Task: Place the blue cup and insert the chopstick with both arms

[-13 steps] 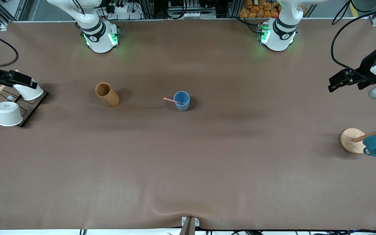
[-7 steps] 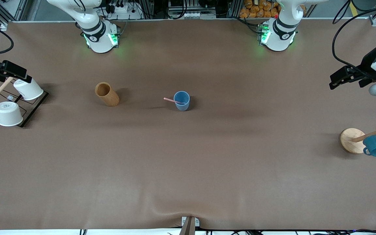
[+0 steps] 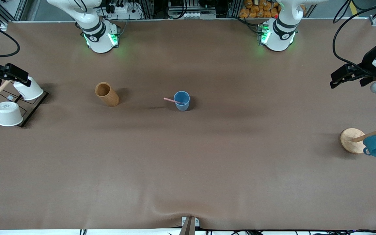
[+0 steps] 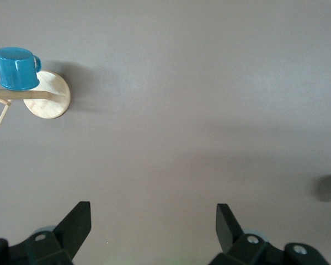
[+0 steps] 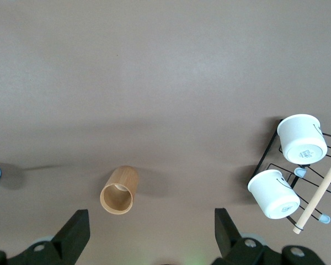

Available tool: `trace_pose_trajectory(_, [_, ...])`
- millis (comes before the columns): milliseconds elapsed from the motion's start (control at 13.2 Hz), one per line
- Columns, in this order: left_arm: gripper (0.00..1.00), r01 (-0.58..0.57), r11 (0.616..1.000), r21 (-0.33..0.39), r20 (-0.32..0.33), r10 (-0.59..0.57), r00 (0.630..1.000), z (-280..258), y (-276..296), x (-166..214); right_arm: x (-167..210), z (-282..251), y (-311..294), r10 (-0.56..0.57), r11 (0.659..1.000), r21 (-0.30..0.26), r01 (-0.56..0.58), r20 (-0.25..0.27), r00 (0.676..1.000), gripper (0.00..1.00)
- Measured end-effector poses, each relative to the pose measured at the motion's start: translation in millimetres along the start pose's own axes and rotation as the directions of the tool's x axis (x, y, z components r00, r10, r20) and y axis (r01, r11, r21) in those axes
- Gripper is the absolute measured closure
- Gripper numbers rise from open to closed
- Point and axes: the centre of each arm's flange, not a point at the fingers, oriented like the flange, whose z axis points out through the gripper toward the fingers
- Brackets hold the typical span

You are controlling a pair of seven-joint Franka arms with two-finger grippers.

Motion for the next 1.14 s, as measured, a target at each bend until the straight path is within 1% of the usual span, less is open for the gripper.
trace_pose_trajectory(303, [0.00, -0.005, 1.000, -0.002, -0.015, 0.005, 1.000, -7.0, 2.7, -0.4, -2.1, -8.6, 2.4, 0.004, 1.000, 0.000, -0.004, -0.019, 1.000, 0.00])
trace_pose_trajectory(1135, [0.00, -0.006, 1.000, -0.002, -0.012, 0.006, 1.000, -6.9, 3.2, -0.9, -8.9, -19.9, -1.6, -0.002, 1.000, 0.000, 0.002, -0.045, 0.999, 0.00])
